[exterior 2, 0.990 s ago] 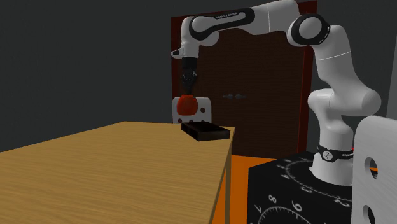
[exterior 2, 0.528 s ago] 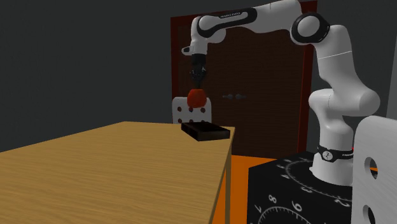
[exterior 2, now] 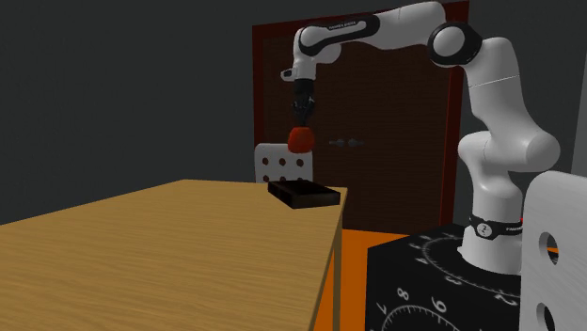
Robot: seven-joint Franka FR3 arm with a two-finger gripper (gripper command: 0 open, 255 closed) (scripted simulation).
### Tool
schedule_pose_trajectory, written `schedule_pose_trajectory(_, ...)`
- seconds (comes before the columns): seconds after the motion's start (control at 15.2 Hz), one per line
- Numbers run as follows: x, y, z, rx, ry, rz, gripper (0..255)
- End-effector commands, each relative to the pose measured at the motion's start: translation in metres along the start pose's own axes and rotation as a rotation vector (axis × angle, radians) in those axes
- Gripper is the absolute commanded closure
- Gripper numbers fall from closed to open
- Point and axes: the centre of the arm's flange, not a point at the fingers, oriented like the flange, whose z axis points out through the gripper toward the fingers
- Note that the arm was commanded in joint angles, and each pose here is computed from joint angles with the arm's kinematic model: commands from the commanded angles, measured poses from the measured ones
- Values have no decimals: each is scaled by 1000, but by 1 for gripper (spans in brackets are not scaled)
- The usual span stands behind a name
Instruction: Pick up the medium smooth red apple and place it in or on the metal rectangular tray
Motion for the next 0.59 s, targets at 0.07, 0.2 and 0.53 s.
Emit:
schedule_pose_trajectory(0.07,-2,1,15,0,0,-1,255)
schedule_pose_trajectory(0.2,-2,1,26,0,0,-1,255)
schedule_pose_trajectory(0.53,-3,1,52,0,0,-1,255)
